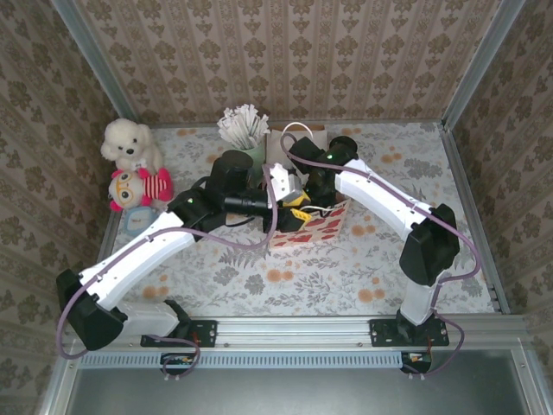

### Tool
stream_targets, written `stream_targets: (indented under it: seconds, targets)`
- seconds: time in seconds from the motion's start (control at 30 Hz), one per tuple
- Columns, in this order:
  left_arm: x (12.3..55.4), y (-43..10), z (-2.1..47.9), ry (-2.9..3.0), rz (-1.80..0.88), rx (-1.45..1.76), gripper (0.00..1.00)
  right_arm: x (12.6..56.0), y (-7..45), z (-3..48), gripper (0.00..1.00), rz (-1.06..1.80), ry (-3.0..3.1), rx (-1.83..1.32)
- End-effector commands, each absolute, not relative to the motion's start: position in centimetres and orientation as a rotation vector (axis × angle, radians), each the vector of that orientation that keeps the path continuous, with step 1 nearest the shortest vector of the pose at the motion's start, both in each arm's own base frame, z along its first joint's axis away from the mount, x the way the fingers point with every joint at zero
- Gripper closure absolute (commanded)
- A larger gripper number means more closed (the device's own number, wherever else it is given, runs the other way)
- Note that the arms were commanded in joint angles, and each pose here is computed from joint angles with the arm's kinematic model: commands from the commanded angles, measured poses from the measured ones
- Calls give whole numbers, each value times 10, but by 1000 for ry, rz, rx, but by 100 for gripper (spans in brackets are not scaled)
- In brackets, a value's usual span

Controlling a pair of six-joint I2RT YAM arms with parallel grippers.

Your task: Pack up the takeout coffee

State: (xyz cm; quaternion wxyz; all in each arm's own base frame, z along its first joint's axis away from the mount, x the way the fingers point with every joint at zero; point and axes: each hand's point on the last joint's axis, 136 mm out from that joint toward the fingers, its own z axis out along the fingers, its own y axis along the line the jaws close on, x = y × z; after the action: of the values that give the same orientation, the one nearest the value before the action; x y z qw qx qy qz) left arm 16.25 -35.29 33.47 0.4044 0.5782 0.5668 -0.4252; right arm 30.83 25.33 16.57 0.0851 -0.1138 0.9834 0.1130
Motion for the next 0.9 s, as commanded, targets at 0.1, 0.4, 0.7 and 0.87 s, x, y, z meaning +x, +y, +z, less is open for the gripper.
stream_targets:
  seconds: [0.1, 0.4, 0.7, 0.87]
  targets:
    - [134, -347, 358, 1271, -1174, 1512, 74, 310, 251, 165, 71, 268, 2965, -306]
    - [122, -344, 358, 1231, -1219, 1555, 100, 308, 255, 153, 71, 275, 3013, -294]
    - [121, -349, 372, 1156, -1254, 1549, 100, 314, 251, 145, 71, 236, 2971, -294]
    - [113, -346, 378, 1118, -1284, 1568, 100, 317, 258, 136, 72, 255, 2984, -322]
